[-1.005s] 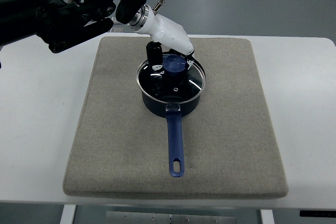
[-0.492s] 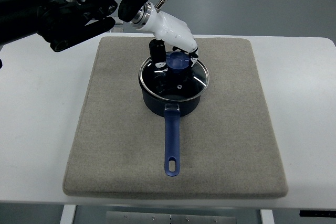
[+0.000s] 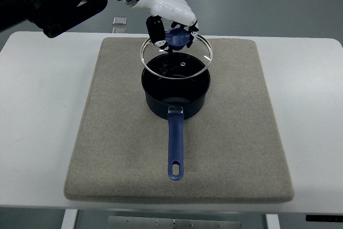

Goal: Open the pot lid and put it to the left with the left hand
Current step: 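Lift the glass lid off the saucepan with the left hand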

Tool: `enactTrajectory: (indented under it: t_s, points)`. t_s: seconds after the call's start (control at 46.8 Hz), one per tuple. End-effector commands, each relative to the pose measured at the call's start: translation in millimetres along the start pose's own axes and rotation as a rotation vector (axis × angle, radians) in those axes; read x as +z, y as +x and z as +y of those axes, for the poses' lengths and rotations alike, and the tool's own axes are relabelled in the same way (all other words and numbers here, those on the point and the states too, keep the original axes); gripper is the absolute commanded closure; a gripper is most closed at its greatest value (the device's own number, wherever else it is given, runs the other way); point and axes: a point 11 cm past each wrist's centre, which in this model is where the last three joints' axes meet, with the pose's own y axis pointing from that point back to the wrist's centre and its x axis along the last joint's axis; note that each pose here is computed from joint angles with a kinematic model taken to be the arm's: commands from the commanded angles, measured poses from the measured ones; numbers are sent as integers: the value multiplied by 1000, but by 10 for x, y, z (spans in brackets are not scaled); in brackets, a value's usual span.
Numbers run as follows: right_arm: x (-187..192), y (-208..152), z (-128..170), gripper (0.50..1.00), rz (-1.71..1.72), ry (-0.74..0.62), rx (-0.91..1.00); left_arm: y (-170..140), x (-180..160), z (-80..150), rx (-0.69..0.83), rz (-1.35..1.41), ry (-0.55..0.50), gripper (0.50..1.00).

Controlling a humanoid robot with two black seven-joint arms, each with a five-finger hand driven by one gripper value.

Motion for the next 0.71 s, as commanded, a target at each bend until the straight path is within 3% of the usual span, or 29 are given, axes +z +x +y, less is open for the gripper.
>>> enactTrajectory:
  t_s: [0.0, 0.492, 0.684]
  points:
    - [0, 0, 0, 583, 0, 0, 0, -36, -132, 126, 3, 15, 35, 1000]
    - [0, 0, 0, 583, 0, 0, 0, -397, -824, 1049, 72, 116, 233, 1000]
    - [0, 0, 0, 583, 0, 0, 0, -705, -941, 1198, 56, 169, 268, 1000]
